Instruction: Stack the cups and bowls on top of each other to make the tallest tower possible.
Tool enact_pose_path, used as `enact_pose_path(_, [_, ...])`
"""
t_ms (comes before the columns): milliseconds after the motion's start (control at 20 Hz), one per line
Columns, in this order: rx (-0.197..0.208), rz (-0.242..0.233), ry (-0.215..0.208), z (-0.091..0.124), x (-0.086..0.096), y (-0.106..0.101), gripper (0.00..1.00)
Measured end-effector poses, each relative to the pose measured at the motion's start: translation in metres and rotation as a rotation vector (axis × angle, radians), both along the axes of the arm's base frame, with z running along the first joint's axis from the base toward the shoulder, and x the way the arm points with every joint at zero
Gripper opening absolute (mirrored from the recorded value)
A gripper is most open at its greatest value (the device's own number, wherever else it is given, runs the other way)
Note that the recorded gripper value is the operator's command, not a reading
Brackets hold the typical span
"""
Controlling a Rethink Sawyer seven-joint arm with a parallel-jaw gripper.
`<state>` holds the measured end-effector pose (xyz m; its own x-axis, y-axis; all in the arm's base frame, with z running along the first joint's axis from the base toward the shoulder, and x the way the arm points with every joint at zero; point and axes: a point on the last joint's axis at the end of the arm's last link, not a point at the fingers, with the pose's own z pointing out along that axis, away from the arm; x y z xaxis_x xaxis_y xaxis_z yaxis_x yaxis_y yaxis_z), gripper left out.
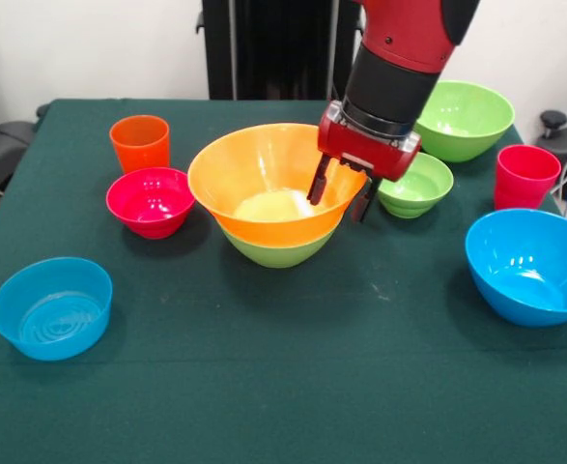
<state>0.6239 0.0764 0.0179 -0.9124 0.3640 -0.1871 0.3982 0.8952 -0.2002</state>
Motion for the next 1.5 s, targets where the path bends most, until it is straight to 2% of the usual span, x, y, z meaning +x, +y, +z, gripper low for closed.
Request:
enact_pose_path(250, [0.002, -0.007, 0.005, 0.01, 0.002, 0.0, 1.0])
enact_pose_path(600, [0.016, -0.033, 0.014, 0.051, 0.011, 0.0, 1.0])
enact_pose_path(700, [0.025, -0.042, -0.004, 0.066, 0.018, -0.003, 1.0])
enact_pose_path(900, [0.045, -0.058, -0.037, 0.084, 0.028, -0.01, 1.0])
enact_pose_path(1100, [0.051, -0.066, -0.058, 0.096, 0.034, -0.018, 1.0])
enact_pose_path(1500, [0.047, -0.063, -0.071, 0.104, 0.036, -0.021, 1.0])
